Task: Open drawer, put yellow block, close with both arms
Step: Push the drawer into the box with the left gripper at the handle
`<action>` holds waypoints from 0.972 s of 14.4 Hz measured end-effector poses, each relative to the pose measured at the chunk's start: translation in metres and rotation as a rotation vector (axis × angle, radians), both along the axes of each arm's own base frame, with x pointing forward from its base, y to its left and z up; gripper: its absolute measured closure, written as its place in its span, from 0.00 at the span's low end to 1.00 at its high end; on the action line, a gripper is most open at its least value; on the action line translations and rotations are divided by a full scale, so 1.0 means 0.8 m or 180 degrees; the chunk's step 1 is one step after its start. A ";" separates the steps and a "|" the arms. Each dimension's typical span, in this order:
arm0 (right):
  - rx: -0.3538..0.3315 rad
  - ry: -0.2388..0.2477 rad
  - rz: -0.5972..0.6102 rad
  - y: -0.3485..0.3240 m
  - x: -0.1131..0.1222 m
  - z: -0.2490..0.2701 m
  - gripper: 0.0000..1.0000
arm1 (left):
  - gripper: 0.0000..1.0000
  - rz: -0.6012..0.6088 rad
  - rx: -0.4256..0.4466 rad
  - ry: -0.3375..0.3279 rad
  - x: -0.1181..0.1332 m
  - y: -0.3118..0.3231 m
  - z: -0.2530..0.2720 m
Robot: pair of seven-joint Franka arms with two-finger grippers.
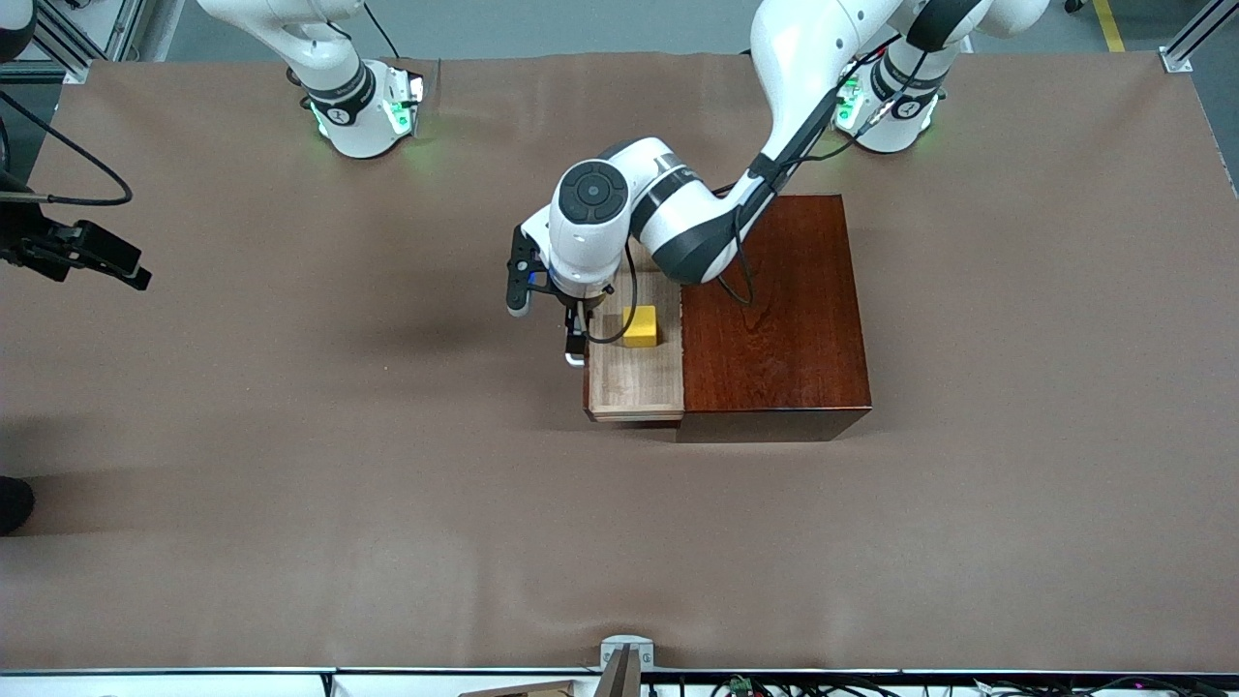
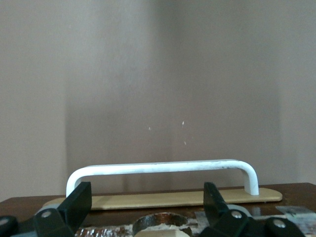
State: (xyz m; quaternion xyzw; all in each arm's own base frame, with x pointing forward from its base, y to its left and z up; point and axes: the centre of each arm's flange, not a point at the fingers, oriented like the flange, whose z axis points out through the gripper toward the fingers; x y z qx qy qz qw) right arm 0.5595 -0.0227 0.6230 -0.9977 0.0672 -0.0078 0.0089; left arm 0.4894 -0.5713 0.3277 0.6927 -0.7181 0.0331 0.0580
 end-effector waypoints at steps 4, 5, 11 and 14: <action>-0.0006 -0.0021 -0.0003 -0.001 0.000 0.003 0.00 | 0.00 0.0152 0.0319 0.0102 0.022 0.037 0.004; -0.0008 -0.0030 -0.0004 -0.001 0.000 0.004 0.00 | 0.00 0.0169 0.0380 0.0121 0.025 0.044 0.008; -0.0014 -0.0067 -0.0139 -0.031 0.000 0.011 0.00 | 0.00 0.0312 0.0870 0.0033 0.062 0.106 0.021; -0.0005 -0.0061 -0.0068 -0.015 0.004 0.006 0.00 | 0.00 0.0289 0.0929 0.0014 0.061 0.108 0.020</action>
